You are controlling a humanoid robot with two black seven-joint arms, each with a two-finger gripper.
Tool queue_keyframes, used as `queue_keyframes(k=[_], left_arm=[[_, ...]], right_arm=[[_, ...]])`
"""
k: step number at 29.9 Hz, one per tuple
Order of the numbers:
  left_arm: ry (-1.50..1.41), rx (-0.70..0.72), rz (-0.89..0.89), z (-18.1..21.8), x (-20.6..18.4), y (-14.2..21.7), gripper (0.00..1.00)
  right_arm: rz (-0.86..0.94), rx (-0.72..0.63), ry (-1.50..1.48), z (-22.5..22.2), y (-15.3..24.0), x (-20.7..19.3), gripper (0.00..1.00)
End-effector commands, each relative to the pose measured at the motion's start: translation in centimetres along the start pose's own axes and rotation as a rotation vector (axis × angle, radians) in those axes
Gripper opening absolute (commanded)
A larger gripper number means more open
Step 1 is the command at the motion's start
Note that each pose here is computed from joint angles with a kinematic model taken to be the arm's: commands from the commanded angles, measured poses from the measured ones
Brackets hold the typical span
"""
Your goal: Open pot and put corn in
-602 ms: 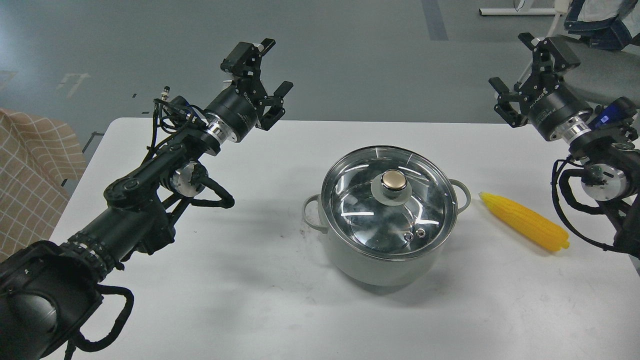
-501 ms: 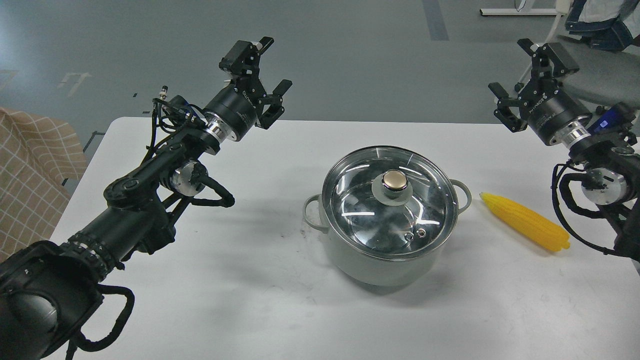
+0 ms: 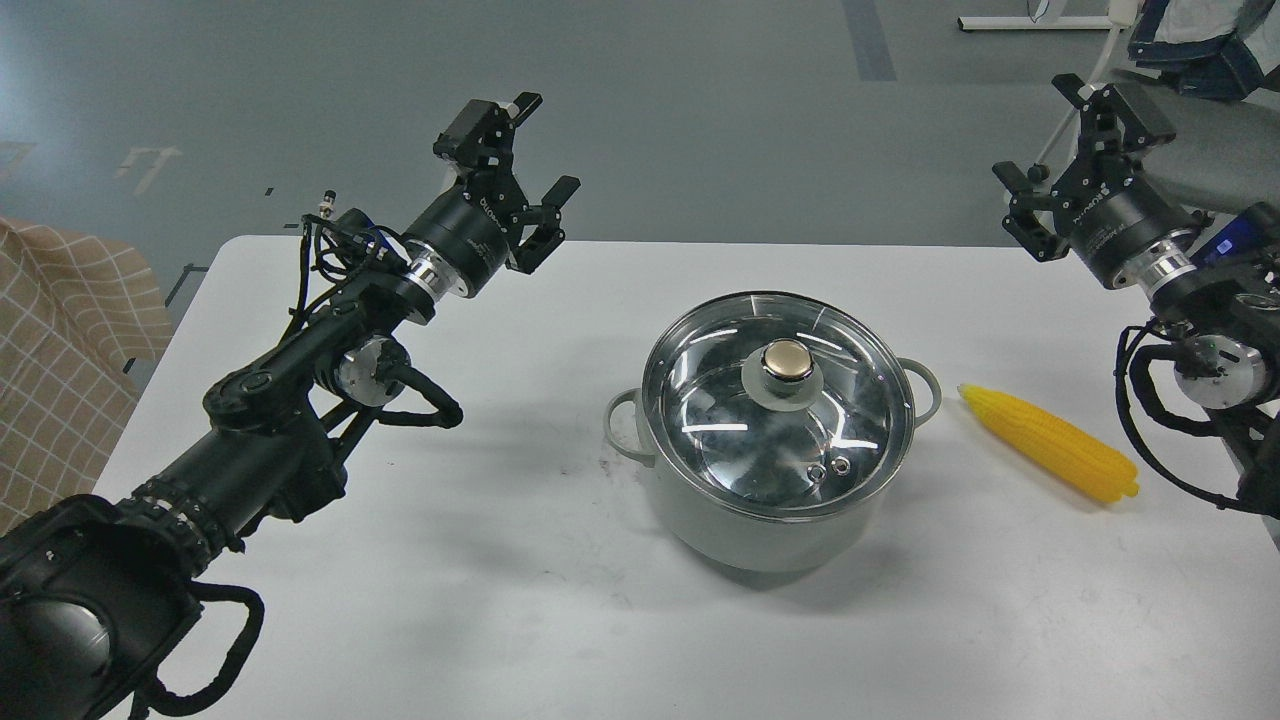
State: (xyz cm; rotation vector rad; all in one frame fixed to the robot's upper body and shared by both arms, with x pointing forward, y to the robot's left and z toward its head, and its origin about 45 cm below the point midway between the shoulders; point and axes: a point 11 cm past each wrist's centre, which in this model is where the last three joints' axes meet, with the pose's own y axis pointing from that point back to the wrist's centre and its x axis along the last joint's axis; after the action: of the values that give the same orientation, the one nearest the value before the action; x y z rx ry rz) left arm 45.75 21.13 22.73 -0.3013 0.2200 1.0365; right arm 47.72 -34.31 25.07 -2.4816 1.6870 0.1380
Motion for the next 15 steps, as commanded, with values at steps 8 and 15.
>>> queue_keyframes(k=[8,15], left_arm=[[0.056,-0.039,0.025,0.3,0.2,0.0,0.98],[0.080,-0.073,-0.008,1.2,-0.1,0.0,0.98]], right_arm=[[0.011,0.007,-0.001,0.0,-0.4,-0.3,1.00],[0.010,0.003,-0.011,0.2,-0.1,0.2,1.00]])
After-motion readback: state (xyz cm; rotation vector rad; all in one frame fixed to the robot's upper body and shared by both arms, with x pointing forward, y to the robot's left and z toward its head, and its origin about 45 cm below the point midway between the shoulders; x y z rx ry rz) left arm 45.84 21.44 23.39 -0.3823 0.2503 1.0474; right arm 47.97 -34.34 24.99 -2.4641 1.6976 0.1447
